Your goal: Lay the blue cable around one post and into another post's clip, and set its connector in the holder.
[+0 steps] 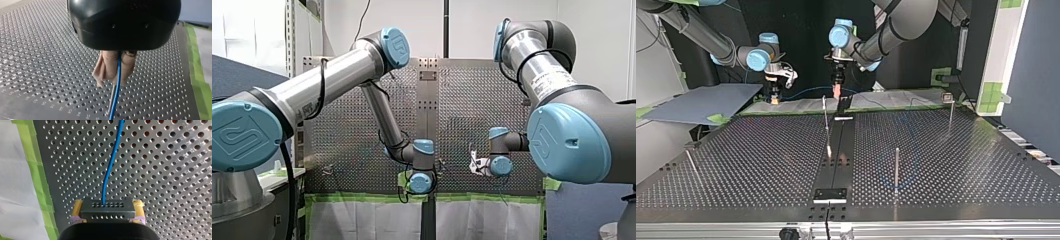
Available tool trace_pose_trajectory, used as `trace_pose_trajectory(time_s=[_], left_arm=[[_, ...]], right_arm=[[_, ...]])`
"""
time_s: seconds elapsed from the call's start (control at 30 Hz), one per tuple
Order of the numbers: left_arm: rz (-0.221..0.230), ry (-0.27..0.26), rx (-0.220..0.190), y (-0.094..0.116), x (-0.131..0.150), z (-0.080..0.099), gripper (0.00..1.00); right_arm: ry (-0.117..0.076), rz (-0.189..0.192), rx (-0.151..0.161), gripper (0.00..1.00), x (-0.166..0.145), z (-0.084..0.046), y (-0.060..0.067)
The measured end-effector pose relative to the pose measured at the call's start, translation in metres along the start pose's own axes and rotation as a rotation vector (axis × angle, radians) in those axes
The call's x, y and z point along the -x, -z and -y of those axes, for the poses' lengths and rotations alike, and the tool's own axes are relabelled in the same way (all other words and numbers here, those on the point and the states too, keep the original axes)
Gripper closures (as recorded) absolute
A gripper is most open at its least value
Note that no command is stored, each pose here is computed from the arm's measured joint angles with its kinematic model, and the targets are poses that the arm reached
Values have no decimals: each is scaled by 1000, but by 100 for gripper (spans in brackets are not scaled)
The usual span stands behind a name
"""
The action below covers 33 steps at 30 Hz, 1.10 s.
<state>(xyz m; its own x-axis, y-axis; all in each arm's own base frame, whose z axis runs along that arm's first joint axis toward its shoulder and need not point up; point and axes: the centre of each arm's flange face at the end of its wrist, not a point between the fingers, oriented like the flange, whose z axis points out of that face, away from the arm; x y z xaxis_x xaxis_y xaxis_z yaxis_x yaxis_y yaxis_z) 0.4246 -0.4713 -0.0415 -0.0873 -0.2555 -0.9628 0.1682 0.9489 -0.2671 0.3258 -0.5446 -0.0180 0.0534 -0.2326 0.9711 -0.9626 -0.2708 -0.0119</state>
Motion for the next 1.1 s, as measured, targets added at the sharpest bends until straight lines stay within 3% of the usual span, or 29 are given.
trace_pose_trajectory(time_s=[0.33, 0.8, 1.1], left_arm=[[8, -39, 19, -9, 4, -5, 92], [-7, -42, 28, -26, -5, -9, 92], [-1, -21, 15, -43, 2, 0, 92]], right_arm=[[4, 3, 10, 87, 0, -7, -2], [24, 17, 11, 87, 1, -8, 0], [40, 24, 12, 87, 2, -8, 0]])
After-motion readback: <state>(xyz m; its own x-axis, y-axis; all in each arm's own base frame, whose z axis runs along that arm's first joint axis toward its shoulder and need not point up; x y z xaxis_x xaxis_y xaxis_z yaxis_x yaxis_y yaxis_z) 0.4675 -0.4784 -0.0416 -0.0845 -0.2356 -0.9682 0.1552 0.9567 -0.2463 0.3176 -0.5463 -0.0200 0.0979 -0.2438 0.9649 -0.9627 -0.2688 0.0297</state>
